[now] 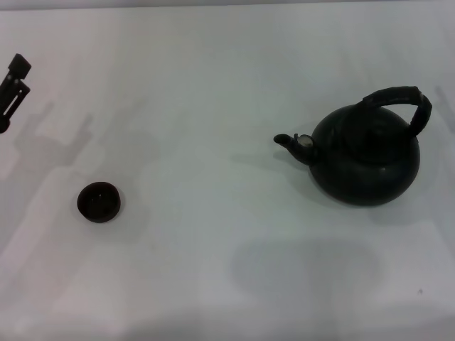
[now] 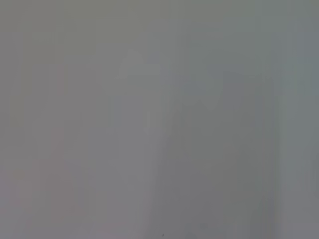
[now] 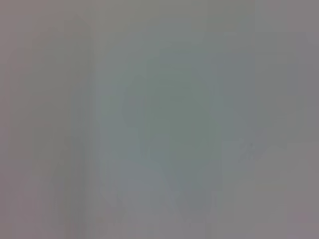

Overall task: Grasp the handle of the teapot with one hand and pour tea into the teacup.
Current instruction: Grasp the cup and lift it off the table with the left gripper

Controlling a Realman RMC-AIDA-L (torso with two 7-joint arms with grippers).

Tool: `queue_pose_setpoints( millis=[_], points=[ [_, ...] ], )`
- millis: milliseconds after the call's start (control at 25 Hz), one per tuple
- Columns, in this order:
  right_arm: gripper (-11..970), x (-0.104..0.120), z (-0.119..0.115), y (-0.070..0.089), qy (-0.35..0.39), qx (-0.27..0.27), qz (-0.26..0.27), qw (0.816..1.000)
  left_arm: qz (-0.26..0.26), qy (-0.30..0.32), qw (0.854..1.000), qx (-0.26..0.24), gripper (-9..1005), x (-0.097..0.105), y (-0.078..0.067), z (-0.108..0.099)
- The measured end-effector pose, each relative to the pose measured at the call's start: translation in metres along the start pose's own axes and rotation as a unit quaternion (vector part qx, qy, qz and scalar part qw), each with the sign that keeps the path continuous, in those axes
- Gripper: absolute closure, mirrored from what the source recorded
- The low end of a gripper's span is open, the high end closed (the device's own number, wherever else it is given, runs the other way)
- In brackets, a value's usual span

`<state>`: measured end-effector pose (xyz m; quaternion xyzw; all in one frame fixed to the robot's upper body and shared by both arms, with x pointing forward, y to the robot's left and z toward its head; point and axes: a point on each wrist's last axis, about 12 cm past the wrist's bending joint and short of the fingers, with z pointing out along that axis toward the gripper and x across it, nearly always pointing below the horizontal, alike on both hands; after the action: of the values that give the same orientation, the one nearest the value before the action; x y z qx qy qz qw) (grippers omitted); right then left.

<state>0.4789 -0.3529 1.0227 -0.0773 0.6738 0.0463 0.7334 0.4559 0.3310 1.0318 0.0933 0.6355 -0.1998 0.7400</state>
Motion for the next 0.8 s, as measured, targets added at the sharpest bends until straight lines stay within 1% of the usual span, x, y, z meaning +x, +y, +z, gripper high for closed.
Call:
queue_pose_setpoints(
  millis=[800],
  points=[
    [83,0.0015,0.0009,-0.0008,0.008,0.003,0.0,1.0,0.0,0.005,1.0,0.011,223,0.0012,-0.0028,0.0001]
  ],
)
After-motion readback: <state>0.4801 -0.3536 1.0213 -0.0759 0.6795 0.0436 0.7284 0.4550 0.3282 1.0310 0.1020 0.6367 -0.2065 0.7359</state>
